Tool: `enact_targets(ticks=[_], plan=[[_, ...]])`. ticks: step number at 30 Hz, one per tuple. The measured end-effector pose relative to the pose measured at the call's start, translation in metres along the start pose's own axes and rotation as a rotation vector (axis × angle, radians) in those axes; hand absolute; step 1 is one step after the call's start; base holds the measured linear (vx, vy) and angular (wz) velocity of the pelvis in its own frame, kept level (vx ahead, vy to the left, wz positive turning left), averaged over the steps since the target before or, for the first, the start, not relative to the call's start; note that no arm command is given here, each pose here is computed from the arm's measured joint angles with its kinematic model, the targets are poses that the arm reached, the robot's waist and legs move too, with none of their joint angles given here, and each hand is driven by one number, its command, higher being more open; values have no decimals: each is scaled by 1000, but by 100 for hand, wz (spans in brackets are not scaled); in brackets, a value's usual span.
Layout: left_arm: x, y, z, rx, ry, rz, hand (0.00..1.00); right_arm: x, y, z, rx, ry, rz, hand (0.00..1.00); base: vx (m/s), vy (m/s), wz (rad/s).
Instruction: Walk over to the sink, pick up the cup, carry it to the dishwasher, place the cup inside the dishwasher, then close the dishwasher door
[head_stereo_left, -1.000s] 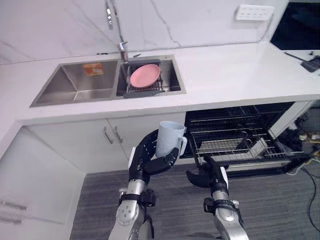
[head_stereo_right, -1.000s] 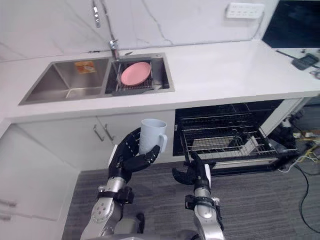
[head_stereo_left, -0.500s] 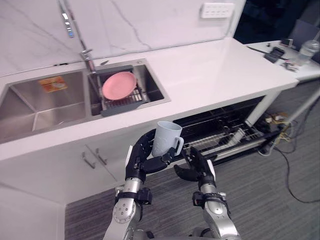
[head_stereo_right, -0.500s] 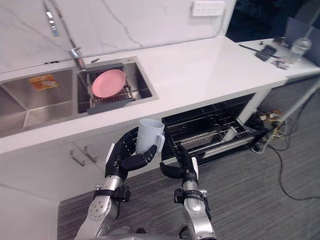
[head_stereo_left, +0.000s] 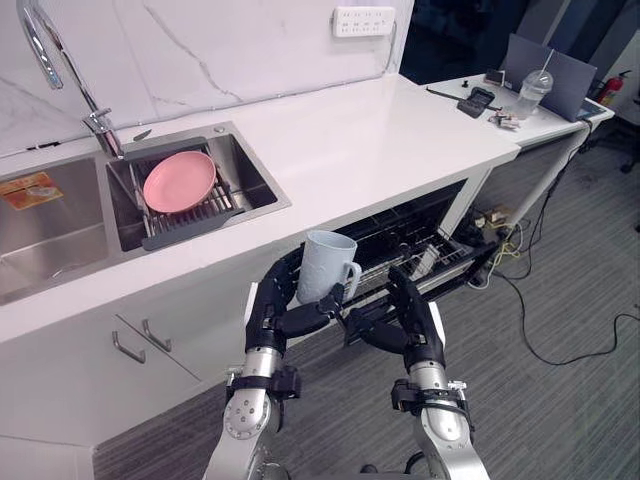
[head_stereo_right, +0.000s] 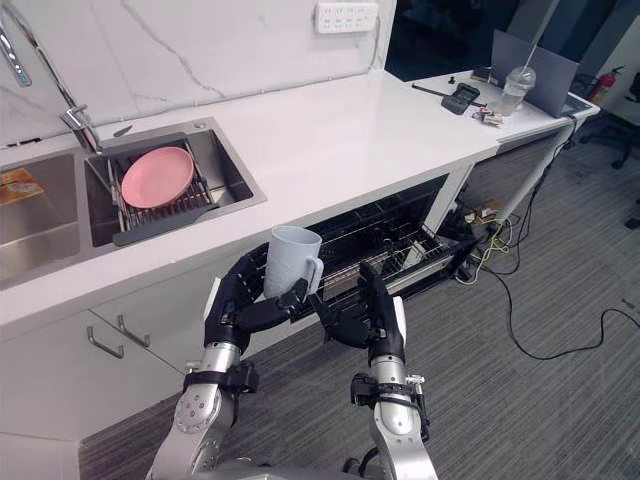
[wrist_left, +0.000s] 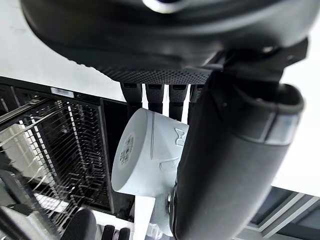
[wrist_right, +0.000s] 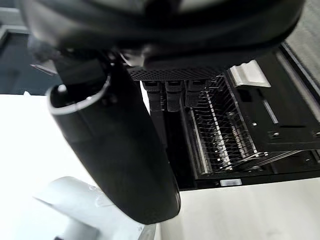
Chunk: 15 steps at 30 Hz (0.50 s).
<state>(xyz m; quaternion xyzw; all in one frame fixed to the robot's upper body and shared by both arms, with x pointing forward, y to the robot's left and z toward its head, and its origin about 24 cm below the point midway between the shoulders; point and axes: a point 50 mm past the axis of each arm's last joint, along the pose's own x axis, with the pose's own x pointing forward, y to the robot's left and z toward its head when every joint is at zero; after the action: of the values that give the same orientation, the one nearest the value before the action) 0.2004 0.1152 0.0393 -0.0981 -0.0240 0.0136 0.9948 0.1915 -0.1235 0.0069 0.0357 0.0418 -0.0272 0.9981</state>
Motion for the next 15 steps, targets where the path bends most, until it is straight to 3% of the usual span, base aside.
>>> enact_targets(ticks=[8,15], plan=[[1,2,5,-4,-24,23,30,2,-3,26,99,-115,22,90,-37,1,-25],[7,24,11,29,-53,119,30,5,-6,30,200,-126,75,90,54,0,-13]])
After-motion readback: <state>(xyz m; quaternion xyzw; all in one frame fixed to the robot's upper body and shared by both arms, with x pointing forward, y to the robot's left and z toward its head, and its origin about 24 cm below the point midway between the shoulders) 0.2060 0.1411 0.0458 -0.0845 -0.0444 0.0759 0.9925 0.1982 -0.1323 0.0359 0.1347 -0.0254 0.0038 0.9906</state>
